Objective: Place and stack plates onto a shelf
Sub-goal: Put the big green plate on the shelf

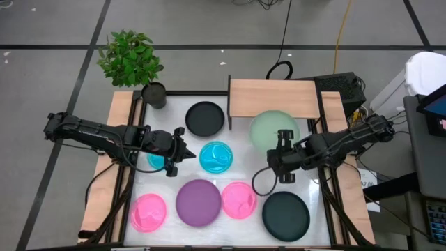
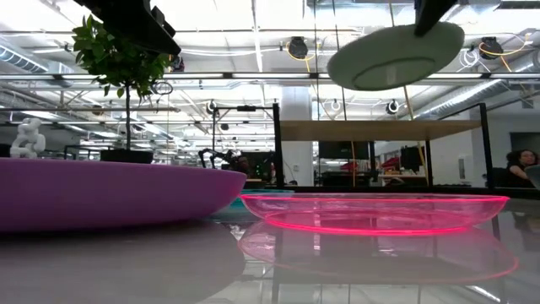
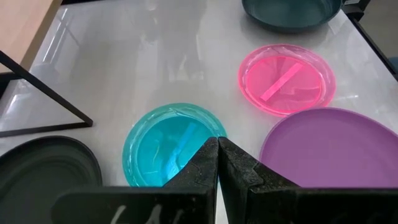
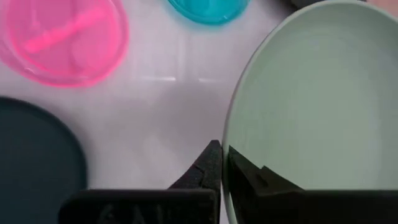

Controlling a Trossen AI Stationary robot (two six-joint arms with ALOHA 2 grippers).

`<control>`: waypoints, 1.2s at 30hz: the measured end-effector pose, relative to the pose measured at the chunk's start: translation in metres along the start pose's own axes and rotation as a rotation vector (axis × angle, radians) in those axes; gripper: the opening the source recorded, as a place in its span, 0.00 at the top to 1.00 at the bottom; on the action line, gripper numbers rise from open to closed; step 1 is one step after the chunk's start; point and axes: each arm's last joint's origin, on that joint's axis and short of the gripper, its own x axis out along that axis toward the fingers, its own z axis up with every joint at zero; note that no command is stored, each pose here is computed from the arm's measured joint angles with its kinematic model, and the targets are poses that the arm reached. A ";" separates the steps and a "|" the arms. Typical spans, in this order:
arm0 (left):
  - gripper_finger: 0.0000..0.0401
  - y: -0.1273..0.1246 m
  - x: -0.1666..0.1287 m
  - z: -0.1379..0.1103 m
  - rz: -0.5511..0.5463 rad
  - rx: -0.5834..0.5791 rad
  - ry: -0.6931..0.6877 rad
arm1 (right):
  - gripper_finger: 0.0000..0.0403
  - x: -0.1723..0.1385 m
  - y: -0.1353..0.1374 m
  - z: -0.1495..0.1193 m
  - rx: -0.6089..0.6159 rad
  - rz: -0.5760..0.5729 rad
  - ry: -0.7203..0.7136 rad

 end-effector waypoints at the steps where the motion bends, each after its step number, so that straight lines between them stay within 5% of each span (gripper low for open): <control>1: 0.96 0.000 0.000 0.000 0.000 0.000 0.000 | 1.00 0.001 -0.003 0.000 0.002 -0.006 0.013; 17: 0.96 0.000 0.000 0.000 0.000 0.023 0.000 | 1.00 0.012 -0.060 -0.008 0.052 -0.163 0.140; 36: 0.96 0.000 0.000 0.000 0.000 -0.010 0.002 | 1.00 0.005 -0.123 -0.041 0.329 -0.300 0.016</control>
